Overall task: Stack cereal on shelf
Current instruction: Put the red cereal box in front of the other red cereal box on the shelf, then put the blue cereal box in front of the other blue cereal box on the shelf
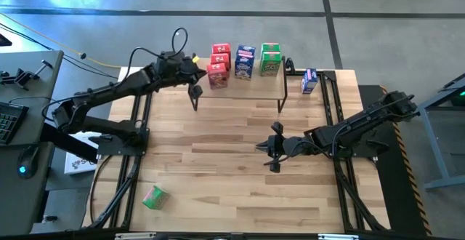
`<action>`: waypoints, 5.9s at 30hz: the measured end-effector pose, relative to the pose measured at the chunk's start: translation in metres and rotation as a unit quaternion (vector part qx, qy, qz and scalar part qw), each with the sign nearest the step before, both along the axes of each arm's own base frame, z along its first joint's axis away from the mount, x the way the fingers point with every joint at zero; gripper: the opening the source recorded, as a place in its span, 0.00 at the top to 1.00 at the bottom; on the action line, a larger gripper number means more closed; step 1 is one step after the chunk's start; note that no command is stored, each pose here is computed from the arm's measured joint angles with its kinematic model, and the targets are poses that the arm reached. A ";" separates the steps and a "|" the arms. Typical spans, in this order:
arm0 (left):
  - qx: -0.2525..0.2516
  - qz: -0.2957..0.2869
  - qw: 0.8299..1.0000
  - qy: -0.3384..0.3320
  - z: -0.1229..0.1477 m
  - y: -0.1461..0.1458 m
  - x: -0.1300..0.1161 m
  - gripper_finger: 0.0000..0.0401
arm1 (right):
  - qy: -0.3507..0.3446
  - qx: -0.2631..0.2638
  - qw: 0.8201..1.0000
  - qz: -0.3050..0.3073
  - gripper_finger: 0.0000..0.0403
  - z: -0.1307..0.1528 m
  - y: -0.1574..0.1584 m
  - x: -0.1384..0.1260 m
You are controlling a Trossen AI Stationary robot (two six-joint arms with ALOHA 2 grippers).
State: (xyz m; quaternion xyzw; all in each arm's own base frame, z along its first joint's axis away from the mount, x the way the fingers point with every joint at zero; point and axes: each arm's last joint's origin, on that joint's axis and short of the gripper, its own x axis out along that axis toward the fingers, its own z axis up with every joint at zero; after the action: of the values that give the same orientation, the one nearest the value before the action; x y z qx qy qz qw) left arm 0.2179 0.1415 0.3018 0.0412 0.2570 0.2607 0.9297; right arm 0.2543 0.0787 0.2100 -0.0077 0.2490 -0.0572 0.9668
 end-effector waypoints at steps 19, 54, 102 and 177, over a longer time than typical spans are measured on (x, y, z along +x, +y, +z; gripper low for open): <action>0.003 -0.005 0.999 -0.035 -0.012 0.017 0.010 0.96 | -0.001 0.006 1.000 -0.004 0.96 0.000 0.000 0.000; 0.023 -0.140 0.962 -0.232 -0.034 -0.078 -0.035 0.96 | 0.088 0.020 0.843 -0.530 0.76 0.093 -0.128 -0.112; 0.026 -0.141 0.963 -0.227 -0.035 -0.078 -0.035 0.96 | 0.046 0.089 0.699 -0.708 0.39 -0.031 -0.250 -0.114; 0.020 -0.143 0.965 -0.217 -0.037 -0.079 -0.034 0.96 | -0.048 -0.060 0.964 -0.253 0.40 0.093 -0.183 0.067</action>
State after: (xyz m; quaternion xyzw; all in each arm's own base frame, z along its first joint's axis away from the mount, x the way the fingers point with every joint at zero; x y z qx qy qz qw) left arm 0.1835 0.0623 0.2648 0.0389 0.0351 0.1329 0.9897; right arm 0.3218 -0.1040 0.3025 0.0003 0.1919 -0.3152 0.9294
